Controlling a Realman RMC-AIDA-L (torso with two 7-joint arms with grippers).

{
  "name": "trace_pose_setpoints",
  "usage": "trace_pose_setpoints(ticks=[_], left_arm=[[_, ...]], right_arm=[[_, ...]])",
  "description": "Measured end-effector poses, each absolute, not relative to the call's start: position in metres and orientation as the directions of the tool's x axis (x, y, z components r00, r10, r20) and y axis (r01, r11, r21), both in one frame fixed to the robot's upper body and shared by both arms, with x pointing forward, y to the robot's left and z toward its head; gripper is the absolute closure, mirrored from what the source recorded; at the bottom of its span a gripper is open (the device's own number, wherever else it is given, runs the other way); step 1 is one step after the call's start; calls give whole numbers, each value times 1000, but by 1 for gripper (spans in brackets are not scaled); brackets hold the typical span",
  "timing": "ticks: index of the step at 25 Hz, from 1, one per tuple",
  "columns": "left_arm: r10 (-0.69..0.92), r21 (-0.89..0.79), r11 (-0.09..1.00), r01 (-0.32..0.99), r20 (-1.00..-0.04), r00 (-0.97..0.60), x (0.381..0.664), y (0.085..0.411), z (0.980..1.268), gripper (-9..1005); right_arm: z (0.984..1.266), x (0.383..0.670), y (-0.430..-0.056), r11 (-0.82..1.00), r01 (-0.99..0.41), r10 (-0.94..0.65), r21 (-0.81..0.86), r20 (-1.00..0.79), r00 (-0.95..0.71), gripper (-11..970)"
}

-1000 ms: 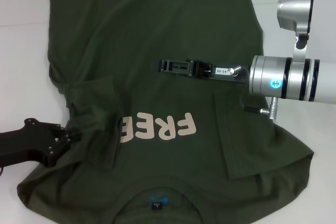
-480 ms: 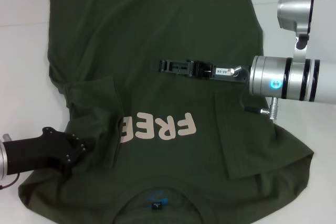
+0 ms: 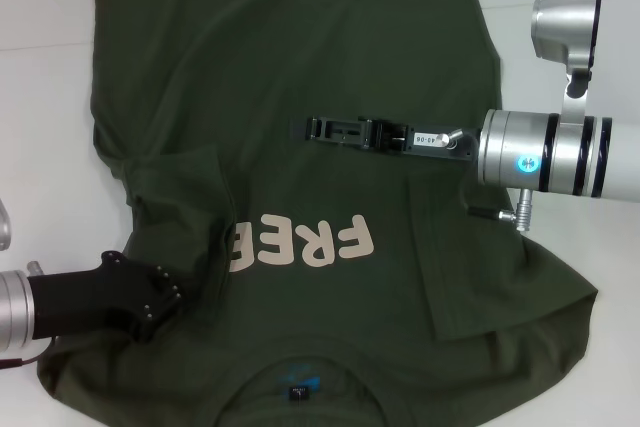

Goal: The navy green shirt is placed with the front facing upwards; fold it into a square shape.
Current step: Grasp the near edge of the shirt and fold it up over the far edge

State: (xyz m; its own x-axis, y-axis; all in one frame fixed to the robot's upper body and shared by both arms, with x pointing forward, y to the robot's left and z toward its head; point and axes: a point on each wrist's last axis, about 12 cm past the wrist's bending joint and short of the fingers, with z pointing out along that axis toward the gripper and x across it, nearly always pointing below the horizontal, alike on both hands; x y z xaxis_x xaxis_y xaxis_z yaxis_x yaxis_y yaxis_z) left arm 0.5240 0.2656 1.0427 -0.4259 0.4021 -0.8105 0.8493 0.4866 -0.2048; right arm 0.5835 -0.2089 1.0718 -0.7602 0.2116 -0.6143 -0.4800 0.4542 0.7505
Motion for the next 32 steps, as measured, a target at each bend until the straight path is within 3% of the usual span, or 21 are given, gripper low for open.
trace_pose_setpoints(ticks=[7,17,32], left_arm=[[352,-203,430,880,-860,-371,524,266,1064,958],[290,-215,430,877,-887,-360,540,255,1080,939],[337,-213,462,861,-856,-393,562,226,1080,378]], right_arm=[[1072,584,-209,455,-482,212,749,-617,-758,83],[1072,583,-211,447,-480,229,755,-616,-754,83],[1075,583,-214,446,-484,237,753,-621,-747,84]])
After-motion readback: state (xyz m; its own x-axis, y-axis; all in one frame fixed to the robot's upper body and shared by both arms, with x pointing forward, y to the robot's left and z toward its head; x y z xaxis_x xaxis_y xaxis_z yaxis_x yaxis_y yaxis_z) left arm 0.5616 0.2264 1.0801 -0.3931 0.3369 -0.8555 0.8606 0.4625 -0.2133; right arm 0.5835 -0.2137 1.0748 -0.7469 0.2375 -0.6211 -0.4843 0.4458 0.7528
